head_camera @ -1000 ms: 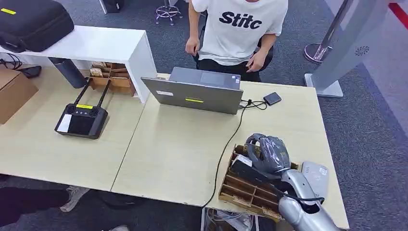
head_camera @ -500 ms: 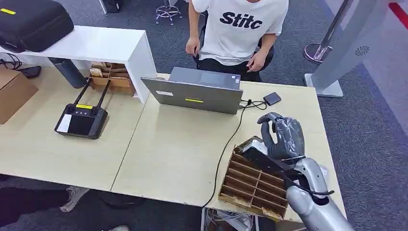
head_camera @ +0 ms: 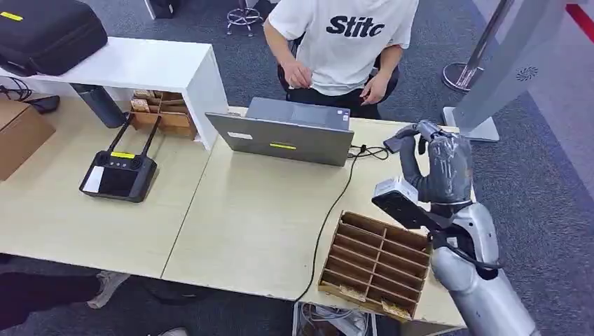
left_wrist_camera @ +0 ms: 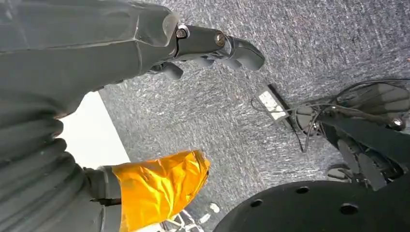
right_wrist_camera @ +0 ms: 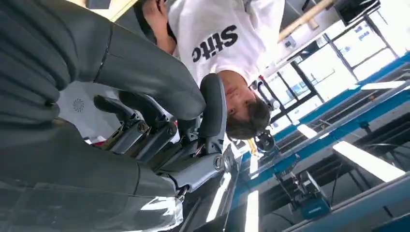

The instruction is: Pass the card to the sensor for recognition and then transmit it.

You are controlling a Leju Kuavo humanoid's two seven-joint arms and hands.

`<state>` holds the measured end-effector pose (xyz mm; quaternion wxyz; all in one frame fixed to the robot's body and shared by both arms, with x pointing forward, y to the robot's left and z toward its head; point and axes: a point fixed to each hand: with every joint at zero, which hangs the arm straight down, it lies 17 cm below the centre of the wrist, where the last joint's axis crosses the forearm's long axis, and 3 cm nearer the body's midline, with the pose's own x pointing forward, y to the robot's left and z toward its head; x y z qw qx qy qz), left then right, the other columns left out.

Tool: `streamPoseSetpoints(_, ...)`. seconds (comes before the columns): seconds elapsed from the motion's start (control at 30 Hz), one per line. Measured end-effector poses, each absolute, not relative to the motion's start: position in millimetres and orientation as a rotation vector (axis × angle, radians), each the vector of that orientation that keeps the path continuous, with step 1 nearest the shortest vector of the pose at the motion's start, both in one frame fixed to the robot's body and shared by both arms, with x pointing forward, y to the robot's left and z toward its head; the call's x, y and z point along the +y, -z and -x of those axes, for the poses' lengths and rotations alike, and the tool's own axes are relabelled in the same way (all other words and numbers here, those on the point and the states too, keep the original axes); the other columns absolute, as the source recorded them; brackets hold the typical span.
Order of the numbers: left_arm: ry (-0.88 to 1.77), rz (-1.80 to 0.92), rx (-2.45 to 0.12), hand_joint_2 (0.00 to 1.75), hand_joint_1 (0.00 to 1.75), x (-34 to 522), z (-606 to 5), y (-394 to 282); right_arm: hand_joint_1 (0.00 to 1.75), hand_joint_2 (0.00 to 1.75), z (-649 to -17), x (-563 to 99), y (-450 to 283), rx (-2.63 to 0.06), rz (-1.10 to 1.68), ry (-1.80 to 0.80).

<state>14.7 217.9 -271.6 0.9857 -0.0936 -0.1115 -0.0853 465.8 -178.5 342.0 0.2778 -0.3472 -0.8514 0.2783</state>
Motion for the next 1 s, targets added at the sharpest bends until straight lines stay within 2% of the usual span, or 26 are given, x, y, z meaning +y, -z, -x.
streamPoseSetpoints(0.13, 0.212, 0.182, -0.228, 1.75, 0.00, 219, -21, 272, 1.75, 1.75, -487, -170, -359, -2.254, 0.836, -0.771)
streamPoseSetpoints(0.33, 0.252, 0.177, -0.238, 1.75, 0.00, 220, -35, 272, 1.75, 1.75, -552, -170, -383, -2.118, 0.889, -0.812)
streamPoseSetpoints(0.47, 0.263, 0.179, -0.234, 1.75, 0.00, 220, -34, 272, 1.75, 1.75, -569, -166, -386, -2.095, 0.889, -0.819)
streamPoseSetpoints(0.5, 0.268, 0.180, -0.230, 1.75, 0.00, 220, -33, 272, 1.68, 1.75, -570, -165, -386, -2.094, 0.886, -0.821)
streamPoseSetpoints(0.53, 0.274, 0.183, -0.225, 1.75, 0.00, 220, -32, 272, 0.35, 1.75, -570, -163, -386, -2.100, 0.883, -0.823)
streamPoseSetpoints(0.57, 0.278, 0.184, -0.218, 1.75, 0.00, 220, -30, 272, 0.00, 1.75, -569, -161, -386, -2.107, 0.880, -0.825)
streamPoseSetpoints(1.0, 0.284, 0.176, -0.202, 1.75, 0.00, 221, -25, 273, 0.00, 1.75, -538, -153, -393, -2.215, 0.819, -0.780)
